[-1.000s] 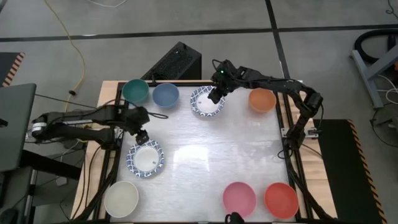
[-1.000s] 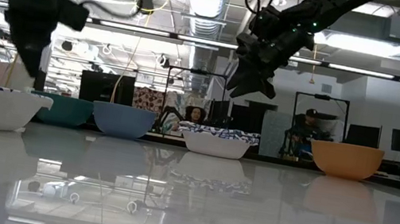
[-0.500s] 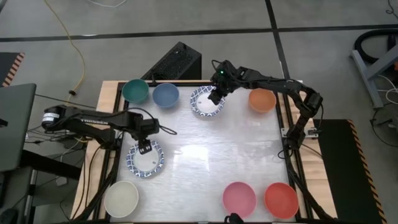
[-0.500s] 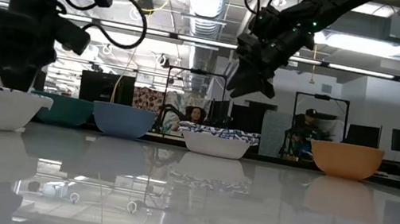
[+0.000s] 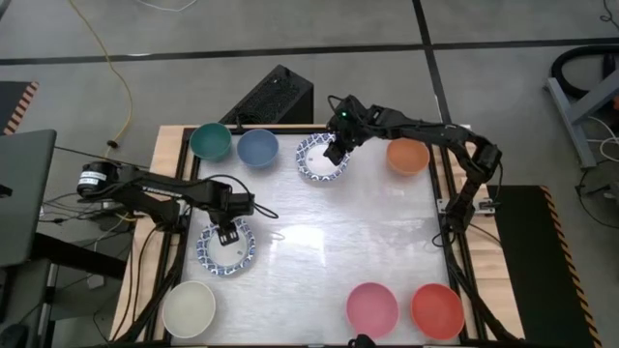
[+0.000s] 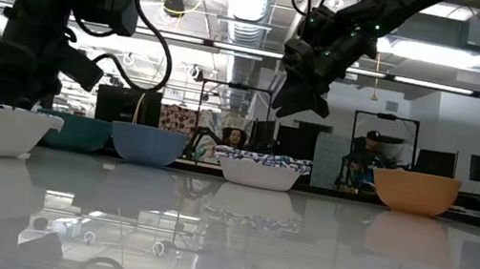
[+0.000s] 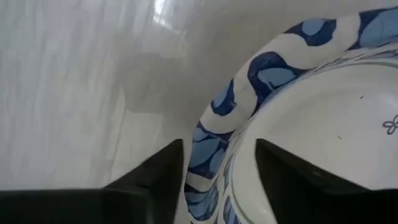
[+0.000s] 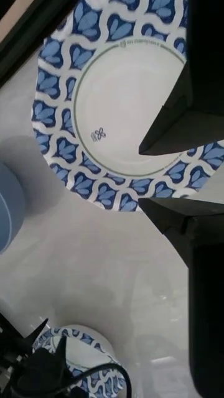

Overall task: Nest bowls inside each other
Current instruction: Stack the blue pattern bowl on top of the blue pattern bowl

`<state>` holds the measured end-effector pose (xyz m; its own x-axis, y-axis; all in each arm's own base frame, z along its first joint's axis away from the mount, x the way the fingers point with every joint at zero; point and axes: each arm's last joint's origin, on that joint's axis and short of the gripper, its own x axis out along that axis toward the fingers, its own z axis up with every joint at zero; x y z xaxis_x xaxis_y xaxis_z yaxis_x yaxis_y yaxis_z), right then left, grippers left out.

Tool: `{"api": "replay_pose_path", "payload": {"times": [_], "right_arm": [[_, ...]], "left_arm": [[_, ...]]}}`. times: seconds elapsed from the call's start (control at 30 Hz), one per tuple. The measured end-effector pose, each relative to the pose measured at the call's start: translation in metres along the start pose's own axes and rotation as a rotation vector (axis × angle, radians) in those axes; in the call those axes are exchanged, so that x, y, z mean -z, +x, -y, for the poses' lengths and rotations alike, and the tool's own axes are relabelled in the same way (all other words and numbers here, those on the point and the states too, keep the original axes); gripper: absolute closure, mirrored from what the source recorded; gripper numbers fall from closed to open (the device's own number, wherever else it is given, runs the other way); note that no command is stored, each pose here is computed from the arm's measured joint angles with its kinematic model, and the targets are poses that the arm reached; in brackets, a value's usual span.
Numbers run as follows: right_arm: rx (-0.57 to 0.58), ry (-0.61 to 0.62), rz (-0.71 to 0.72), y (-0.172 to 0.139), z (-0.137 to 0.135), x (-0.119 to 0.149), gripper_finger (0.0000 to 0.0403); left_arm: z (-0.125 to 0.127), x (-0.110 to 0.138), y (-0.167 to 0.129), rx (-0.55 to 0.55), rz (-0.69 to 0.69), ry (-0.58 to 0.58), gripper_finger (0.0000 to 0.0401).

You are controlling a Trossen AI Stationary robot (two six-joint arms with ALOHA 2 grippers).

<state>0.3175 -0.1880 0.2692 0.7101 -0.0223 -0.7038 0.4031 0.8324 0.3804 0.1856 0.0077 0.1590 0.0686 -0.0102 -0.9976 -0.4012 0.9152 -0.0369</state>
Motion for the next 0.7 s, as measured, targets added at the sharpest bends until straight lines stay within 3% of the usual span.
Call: {"api": "replay_pose_path", "payload": {"times": [0.2,0.27,0.57,0.7], "right_arm": [[-0.004,-0.002,-0.003,0.001,-0.003,0.001,0.0262],[-0.004,0.012,-0.004,0.001,-0.003,0.001,0.0262],[0.01,0.041,-0.035,-0.021,-0.01,0.005,0.0262],[0.087,0.07,-0.05,-0.039,-0.016,0.011,0.0262]], "left_arm": [[0.0,-0.001,-0.002,0.013,0.017,-0.011,0.0362],[0.0,-0.001,-0.002,0.006,0.022,-0.022,0.0389],[0.004,-0.015,-0.003,0.049,0.162,-0.152,0.0399],[0.003,-0.027,-0.006,0.1,0.274,-0.2,0.0398]]}}
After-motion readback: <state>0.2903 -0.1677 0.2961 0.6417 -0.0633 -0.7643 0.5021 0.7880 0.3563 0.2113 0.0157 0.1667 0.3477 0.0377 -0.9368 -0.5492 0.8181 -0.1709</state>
